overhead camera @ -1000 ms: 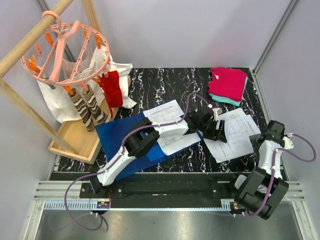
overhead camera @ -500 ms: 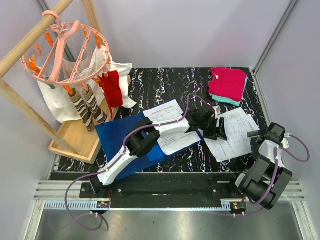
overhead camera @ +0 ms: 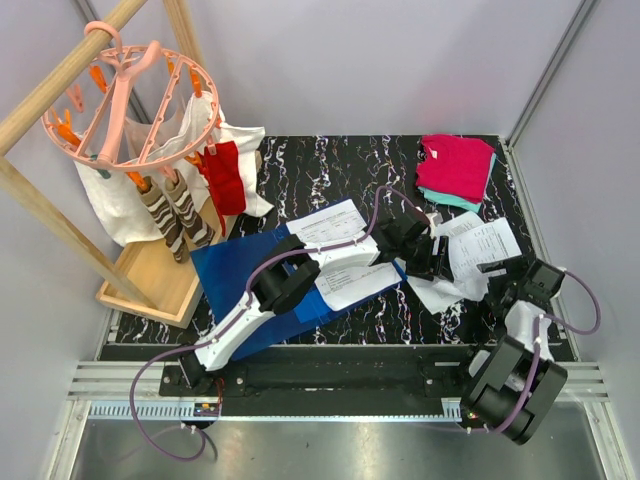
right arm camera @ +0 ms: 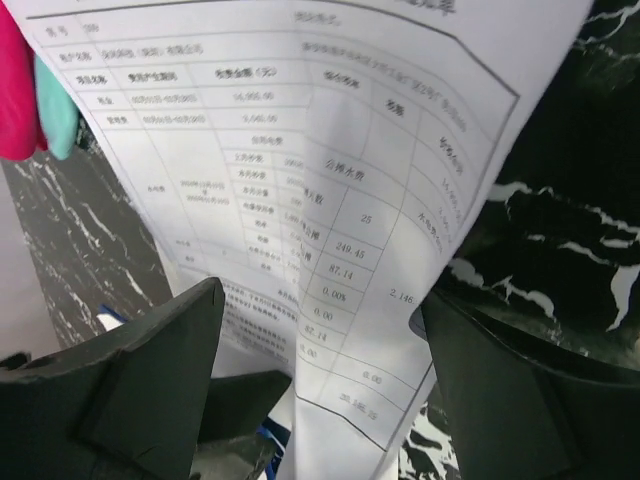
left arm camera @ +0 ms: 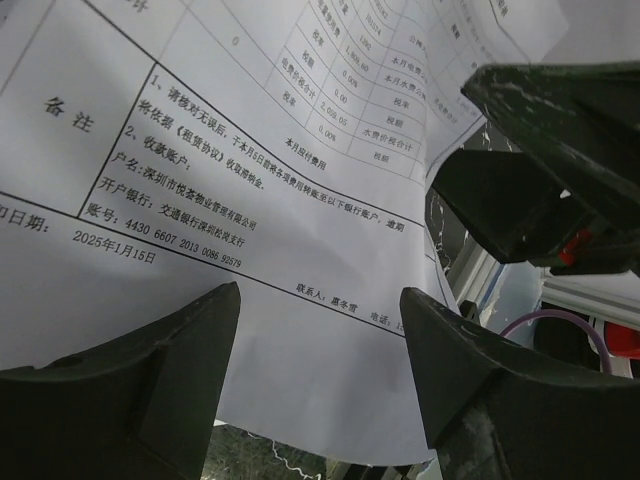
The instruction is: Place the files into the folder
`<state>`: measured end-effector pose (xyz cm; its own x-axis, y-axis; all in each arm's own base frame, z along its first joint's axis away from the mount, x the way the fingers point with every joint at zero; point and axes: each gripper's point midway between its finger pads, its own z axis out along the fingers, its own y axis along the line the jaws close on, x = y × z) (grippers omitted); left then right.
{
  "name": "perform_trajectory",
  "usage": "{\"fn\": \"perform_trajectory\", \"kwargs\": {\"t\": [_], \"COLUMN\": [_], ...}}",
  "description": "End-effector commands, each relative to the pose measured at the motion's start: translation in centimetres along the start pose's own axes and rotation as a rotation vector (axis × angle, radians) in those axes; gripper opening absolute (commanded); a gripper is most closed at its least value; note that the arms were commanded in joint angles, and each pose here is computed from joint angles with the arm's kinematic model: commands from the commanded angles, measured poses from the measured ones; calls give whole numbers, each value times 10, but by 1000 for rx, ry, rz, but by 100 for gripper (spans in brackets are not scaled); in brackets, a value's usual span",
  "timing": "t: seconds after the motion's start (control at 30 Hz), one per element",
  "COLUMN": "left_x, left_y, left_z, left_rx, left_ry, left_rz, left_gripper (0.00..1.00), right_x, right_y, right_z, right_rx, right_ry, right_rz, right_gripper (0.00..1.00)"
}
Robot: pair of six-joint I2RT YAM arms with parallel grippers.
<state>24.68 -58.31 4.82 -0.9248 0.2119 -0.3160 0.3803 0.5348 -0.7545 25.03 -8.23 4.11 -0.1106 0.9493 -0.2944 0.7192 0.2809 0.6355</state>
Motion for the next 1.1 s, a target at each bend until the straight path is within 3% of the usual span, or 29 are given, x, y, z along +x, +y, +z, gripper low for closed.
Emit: {"fn": "perform_trajectory", "kwargs": {"t": [0.0,0.27,0.6,1.07], "left_x": [14,12,10,14], "left_y": [19,20,19,15], "left_z": [3,2,0,4], "left_rx": [-57,-56,-53,-11], "left_ry": [56,55,54,72], "left_rz": [2,8,10,-30], "left_gripper": [72,72,72,72], "right_x": [5,-5,-12,1], "right_y": [17,33,57,75], "right_z": [-16,-24,-35,-40], "right_rx": [-98,-134,-197,-286], "right_ry": [1,-18,-14,99], "right_rz": [-49,-118,-119,-155], "right_gripper": [89,86,94,100]}}
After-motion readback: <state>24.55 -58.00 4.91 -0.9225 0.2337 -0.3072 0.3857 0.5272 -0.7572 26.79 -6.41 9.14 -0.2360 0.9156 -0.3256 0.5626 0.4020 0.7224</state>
